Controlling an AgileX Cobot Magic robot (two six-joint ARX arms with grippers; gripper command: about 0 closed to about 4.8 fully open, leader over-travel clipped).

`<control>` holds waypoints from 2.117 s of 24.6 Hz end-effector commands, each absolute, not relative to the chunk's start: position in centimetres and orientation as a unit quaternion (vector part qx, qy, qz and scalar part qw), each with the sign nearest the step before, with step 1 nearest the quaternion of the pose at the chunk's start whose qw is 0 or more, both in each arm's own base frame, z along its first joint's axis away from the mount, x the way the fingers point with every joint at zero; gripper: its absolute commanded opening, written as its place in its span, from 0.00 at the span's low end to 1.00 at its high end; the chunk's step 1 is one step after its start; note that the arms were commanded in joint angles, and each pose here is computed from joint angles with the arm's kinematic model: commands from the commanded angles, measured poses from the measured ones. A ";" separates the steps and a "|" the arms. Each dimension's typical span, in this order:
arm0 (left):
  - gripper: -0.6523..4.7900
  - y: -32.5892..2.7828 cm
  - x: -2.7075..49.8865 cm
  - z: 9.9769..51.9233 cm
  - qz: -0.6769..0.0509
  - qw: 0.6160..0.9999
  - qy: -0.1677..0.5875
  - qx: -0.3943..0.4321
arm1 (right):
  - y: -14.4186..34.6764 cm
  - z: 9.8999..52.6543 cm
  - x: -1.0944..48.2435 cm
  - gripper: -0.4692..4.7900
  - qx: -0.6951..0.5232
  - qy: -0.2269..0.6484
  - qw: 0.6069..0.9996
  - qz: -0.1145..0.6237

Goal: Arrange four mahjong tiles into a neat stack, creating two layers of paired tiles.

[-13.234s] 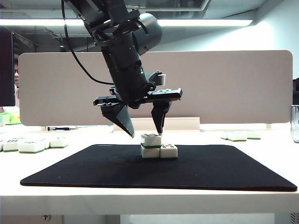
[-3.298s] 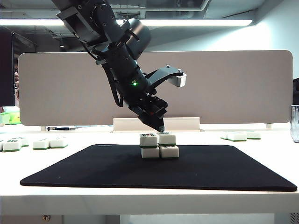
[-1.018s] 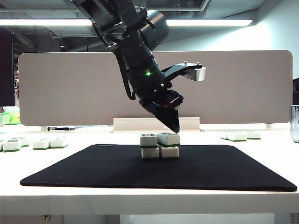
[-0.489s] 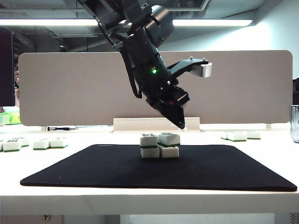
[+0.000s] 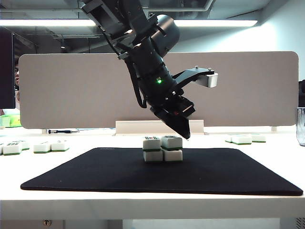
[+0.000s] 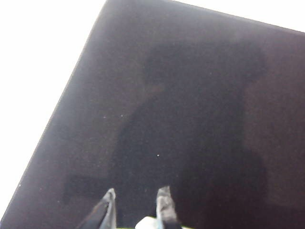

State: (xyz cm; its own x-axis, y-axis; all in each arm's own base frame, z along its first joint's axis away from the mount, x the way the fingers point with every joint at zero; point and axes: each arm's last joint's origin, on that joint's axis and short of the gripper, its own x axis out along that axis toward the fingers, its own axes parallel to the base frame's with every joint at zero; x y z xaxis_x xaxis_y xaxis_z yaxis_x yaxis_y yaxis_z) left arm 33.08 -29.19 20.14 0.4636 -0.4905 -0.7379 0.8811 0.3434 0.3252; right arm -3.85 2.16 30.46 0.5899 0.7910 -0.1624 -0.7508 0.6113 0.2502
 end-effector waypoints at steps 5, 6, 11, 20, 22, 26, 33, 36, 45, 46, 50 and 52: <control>0.33 -29.1 32.8 20.0 -0.446 0.765 0.284 0.368 | 2.2 30.5 -4.1 0.09 0.072 0.118 0.890 0.434; 0.33 -29.1 32.8 20.0 -0.446 0.765 0.284 0.368 | 2.2 30.5 -4.1 0.09 0.072 0.118 0.890 0.434; 0.33 -30.2 32.1 21.4 -0.454 0.764 0.272 0.368 | 2.2 30.5 -4.1 0.09 0.072 0.118 0.890 0.434; 0.33 -27.6 30.7 31.7 -0.407 0.818 0.262 0.312 | 2.1 30.5 -4.1 0.09 0.072 0.118 0.890 0.434; 0.33 -25.2 31.0 33.2 -0.386 0.827 0.271 0.306 | 2.1 30.5 -4.0 0.09 0.068 0.118 0.900 0.415; 0.33 -20.5 31.6 35.6 -0.344 0.849 0.279 0.288 | 1.8 30.4 -3.7 0.09 0.060 0.119 0.929 0.345; 0.33 -13.7 31.1 39.3 -0.288 0.887 0.258 0.251 | 1.2 30.4 -3.4 0.09 0.048 0.120 0.962 0.242; 0.33 -11.2 30.1 39.8 -0.263 0.898 0.258 0.241 | 1.2 30.4 -3.4 0.09 0.047 0.120 0.963 0.237; 0.33 -6.6 25.7 38.5 -0.206 0.913 0.267 0.229 | 1.2 30.4 -3.4 0.09 0.047 0.120 0.963 0.238; 0.33 -6.3 25.1 38.2 -0.200 0.913 0.271 0.230 | 1.2 30.4 -3.4 0.09 0.047 0.120 0.963 0.238; 0.33 -5.5 22.4 37.1 -0.175 0.914 0.296 0.216 | 1.2 30.4 -3.4 0.09 0.047 0.120 0.963 0.238; 0.33 -5.1 20.8 36.4 -0.171 0.914 0.303 0.211 | 1.2 30.4 -3.4 0.09 0.047 0.120 0.963 0.238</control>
State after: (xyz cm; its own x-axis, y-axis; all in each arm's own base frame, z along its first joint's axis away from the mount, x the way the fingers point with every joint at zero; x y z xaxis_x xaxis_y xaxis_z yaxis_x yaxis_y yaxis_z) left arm 21.56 -5.27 36.48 0.7569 -0.1852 -0.6267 0.4507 0.8424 0.2954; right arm -3.10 1.23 30.26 0.8516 0.4707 -0.2305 -0.4438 0.8816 0.1609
